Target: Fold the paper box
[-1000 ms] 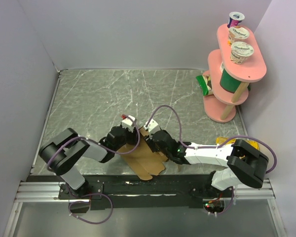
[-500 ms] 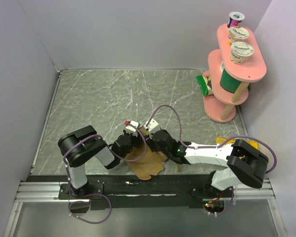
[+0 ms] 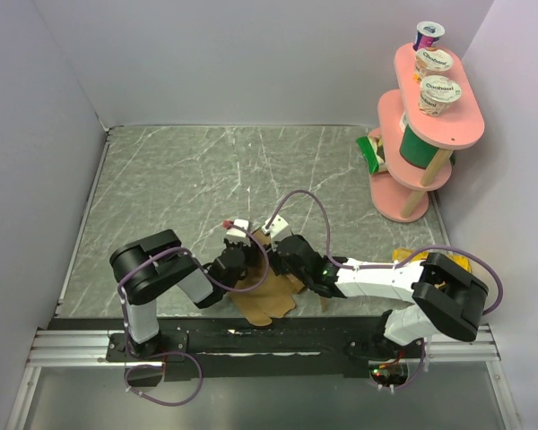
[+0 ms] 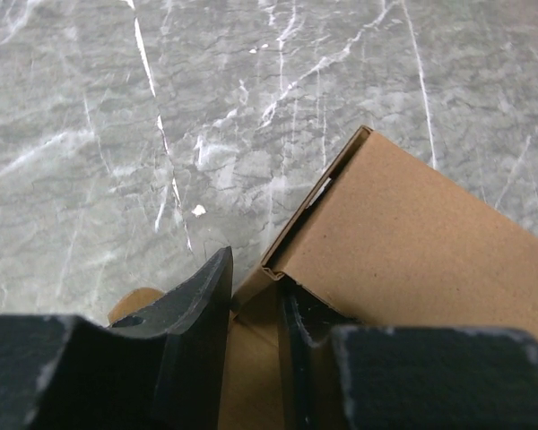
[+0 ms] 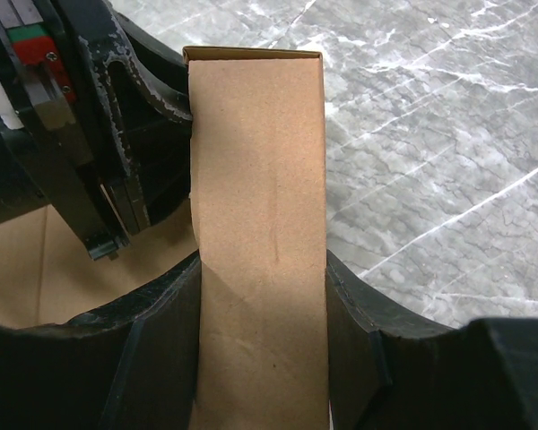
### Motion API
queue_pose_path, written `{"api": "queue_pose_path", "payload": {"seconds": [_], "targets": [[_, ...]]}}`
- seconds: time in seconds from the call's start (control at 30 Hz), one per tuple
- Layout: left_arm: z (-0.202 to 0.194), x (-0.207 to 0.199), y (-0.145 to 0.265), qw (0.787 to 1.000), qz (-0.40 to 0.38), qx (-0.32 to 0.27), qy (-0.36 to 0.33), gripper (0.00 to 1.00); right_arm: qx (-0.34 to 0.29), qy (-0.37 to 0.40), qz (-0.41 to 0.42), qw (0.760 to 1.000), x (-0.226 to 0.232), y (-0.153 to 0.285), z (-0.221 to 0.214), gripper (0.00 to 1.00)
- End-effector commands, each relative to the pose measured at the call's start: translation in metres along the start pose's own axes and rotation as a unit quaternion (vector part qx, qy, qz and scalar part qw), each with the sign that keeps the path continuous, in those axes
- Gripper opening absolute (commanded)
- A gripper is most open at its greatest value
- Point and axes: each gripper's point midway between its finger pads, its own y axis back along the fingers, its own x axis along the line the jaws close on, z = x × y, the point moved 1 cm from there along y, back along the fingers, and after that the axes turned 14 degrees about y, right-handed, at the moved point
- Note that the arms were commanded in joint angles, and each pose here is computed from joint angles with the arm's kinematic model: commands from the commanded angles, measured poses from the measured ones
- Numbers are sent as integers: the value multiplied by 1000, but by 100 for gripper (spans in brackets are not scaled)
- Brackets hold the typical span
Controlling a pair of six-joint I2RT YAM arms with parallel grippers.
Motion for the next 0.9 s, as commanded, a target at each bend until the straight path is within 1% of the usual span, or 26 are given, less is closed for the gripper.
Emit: {"api": "queue_pose_path", "payload": {"seconds": [0.0, 0.03, 0.07, 0.13, 0.23, 0.27, 0.3, 0.4, 0.43, 0.5, 0.53, 0.6, 0.63, 0.67, 0.7, 0.73, 0.87], "targets": [[18, 8, -13, 995, 71, -53, 42, 27, 30, 5, 33, 999, 15, 2, -19, 42], [12, 14, -13, 995, 87, -45, 34, 26, 31, 5, 31, 999, 15, 2, -20, 42], [14, 17, -13, 993, 99, -52, 37, 26, 30, 4, 31, 999, 15, 2, -20, 42], [12, 17, -13, 993, 103, -51, 35, 26, 30, 4, 31, 999, 15, 2, -20, 42], [7, 1, -12, 998, 49, -43, 28, 31, 30, 3, 31, 999, 15, 2, -21, 42], [13, -11, -12, 998, 21, -56, 33, 32, 31, 3, 31, 999, 15, 1, -21, 42], [8, -18, -11, 998, 2, -44, 33, 32, 31, 4, 31, 999, 15, 1, -20, 42], [1, -28, -12, 999, -20, -27, 36, 38, 33, 5, 29, 999, 15, 0, -21, 42], [1, -28, -11, 999, -22, -25, 39, 42, 33, 2, 28, 999, 15, 0, -21, 42], [0, -25, -8, 999, -19, -23, 37, 47, 35, 1, 26, 999, 14, 0, -23, 42], [2, -24, -6, 999, -18, -23, 39, 53, 36, 1, 22, 999, 13, 0, -24, 42], [-1, -19, 0, 999, -14, -14, 33, 61, 40, 3, 18, 999, 11, 1, -25, 42], [3, -20, 4, 999, -20, -15, 35, 68, 41, 7, 15, 999, 10, 1, -25, 42], [4, -20, 7, 999, -22, -14, 34, 72, 39, 8, 13, 999, 9, 2, -23, 42], [3, -14, 12, 999, -17, -10, 32, 74, 39, 9, 10, 999, 7, 2, -23, 42], [10, -15, 16, 999, -20, -14, 35, 77, 37, 14, 9, 999, 6, 2, -22, 42], [13, -7, 31, 999, -9, 1, 30, 83, 32, 16, -4, 999, -4, 1, -17, 42]]}}
